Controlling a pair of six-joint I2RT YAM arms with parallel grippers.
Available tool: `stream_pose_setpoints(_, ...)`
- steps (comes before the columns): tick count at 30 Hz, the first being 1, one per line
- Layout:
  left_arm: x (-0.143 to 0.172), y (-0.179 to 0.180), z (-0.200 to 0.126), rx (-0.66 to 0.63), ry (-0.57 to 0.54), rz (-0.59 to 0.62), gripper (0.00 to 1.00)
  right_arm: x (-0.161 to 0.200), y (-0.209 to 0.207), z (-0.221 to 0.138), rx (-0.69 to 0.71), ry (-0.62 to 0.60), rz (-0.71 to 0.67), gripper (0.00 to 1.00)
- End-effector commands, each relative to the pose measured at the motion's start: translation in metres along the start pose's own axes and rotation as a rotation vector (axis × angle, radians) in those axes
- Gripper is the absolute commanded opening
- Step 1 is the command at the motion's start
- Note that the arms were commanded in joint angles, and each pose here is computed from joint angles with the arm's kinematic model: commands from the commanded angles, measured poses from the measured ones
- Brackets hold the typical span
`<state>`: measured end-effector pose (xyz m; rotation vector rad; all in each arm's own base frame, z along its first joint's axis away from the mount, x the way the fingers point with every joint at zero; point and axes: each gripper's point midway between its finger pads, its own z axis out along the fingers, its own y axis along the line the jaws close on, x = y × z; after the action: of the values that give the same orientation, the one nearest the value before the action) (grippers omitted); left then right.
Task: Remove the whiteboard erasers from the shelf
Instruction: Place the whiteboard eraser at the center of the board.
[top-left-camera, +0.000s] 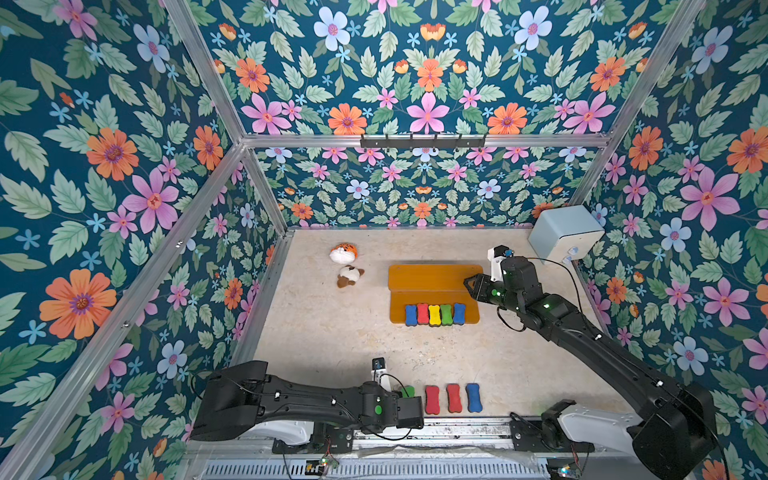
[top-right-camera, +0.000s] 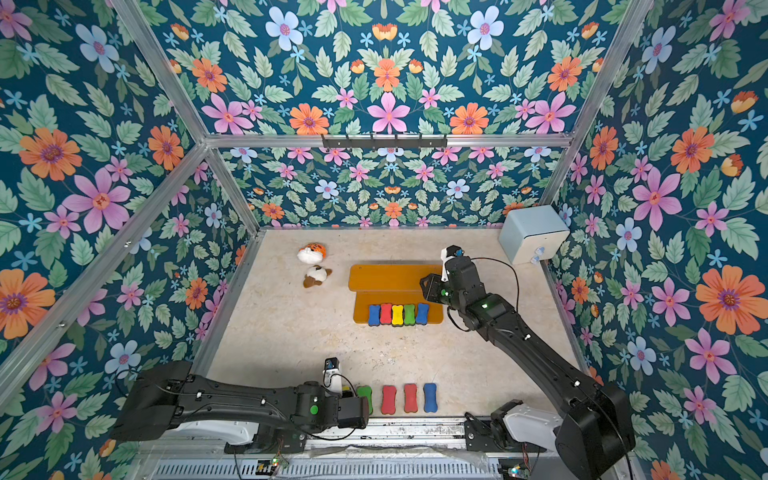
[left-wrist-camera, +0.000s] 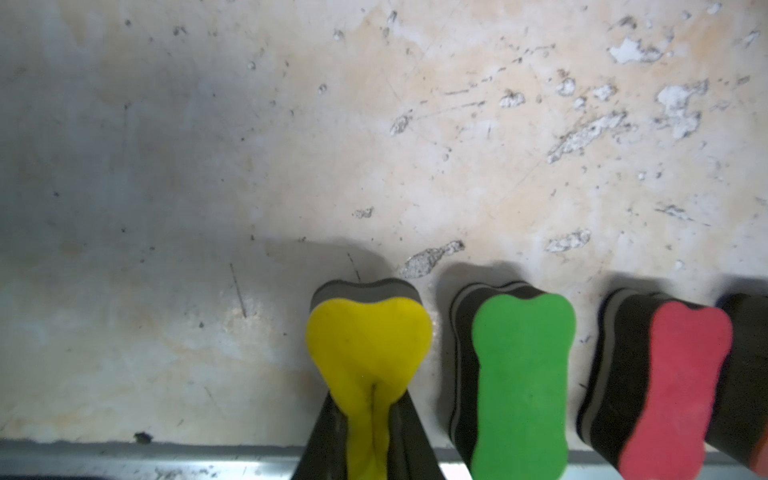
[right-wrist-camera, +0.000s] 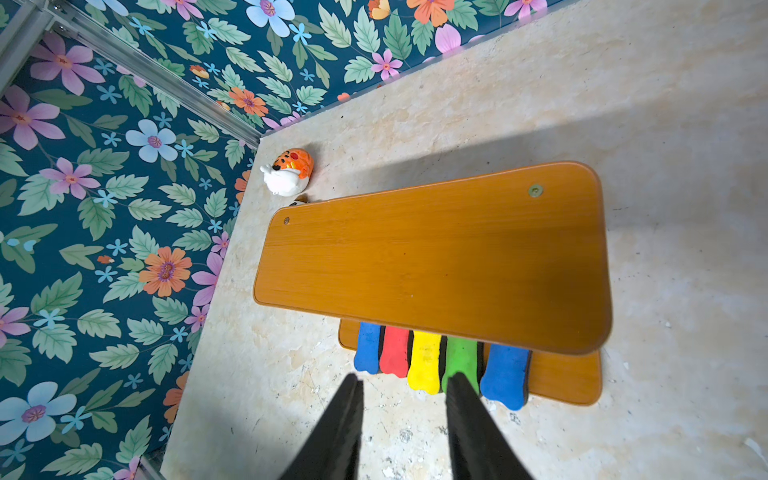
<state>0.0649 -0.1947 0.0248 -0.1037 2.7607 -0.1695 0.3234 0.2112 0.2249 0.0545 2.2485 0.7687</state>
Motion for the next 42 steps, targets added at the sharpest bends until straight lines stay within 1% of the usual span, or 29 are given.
stream_pose_setpoints(1,-0.002,0.004,0.001,-0.017,-0.017,-0.009,0.09,-0.004,0.005,0.001,-0.020,-0.012,0.007,0.39)
stream_pose_setpoints(4,-0.001,0.005,0.002,-0.016,-0.014,-0.008,0.12,-0.003,0.006,0.003,-0.026,-0.007,0.011,0.38)
stream_pose_setpoints(12,-0.003,0.006,0.001,-0.010,-0.027,-0.002,0.28,-0.002,0.007,0.006,-0.033,0.000,0.020,0.38)
stream_pose_setpoints(20,-0.009,0.004,-0.003,-0.005,-0.052,0.011,0.49,0.002,0.006,0.009,-0.036,0.013,0.028,0.38)
stream_pose_setpoints(23,-0.012,0.003,-0.006,-0.003,-0.062,0.017,0.54,0.003,0.005,0.010,-0.037,0.016,0.030,0.38)
stream_pose_setpoints(26,-0.015,0.003,-0.009,-0.004,-0.072,0.017,0.57,0.004,0.005,0.010,-0.038,0.018,0.033,0.38)
stream_pose_setpoints(29,-0.017,0.004,-0.011,-0.007,-0.078,0.019,0.64,0.003,0.006,0.010,-0.040,0.017,0.034,0.38)
stream_pose_setpoints(33,-0.017,0.008,-0.011,-0.006,-0.076,0.016,0.70,0.003,0.006,0.011,-0.041,0.018,0.037,0.38)
stream_pose_setpoints(37,-0.017,0.013,-0.011,-0.010,-0.075,0.013,0.73,0.003,0.006,0.013,-0.040,0.021,0.043,0.38)
stream_pose_setpoints(42,-0.023,0.021,-0.014,-0.009,-0.101,0.002,0.76,0.003,0.007,0.017,-0.047,0.029,0.050,0.38)
